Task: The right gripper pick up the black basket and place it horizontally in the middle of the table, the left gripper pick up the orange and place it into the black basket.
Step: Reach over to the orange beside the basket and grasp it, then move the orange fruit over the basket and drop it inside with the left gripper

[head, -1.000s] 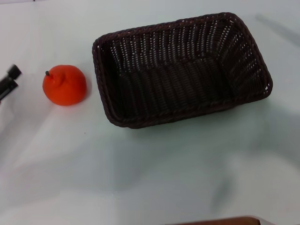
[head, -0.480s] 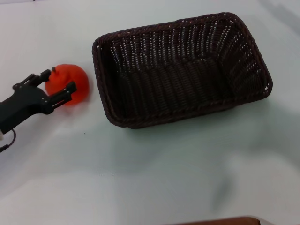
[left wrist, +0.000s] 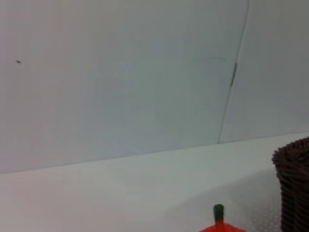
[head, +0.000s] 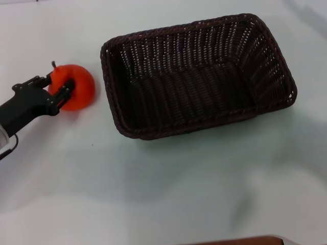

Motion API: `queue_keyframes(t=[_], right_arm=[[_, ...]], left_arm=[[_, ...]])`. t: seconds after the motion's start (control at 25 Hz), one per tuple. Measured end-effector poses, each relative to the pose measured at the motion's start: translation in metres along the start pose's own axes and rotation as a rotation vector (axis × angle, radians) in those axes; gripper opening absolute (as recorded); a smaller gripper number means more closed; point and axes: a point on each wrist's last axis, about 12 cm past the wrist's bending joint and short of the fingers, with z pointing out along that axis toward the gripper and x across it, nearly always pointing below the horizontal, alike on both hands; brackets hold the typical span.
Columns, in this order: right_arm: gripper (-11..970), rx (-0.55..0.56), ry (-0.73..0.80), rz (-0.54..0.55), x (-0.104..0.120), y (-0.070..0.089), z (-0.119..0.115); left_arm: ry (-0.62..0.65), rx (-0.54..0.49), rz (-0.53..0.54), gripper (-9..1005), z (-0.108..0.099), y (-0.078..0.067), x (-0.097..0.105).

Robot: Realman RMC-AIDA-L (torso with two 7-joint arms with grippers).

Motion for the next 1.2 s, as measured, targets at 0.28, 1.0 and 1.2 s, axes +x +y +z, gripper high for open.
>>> queue_keyframes(t=[0.28,1.0,1.2], right_arm=[[736,-0.012,0.008,0.013,-0.002,0.004,0.002],[736,0.045,-0.006,-0.016,-0.005,-0.006,0.027],[736,0.059,-0.013,-0.019,-0.009,-0.007,0.033]], left_arm=[[-0.012,-0.003,0.004,338,0.000,0.001,-0.003],[-0.433,0.349,0.115,169,0.029,-0.064,-0.068],[-0.373,0.454,0.069,132,0.060,-0.085,-0.069]])
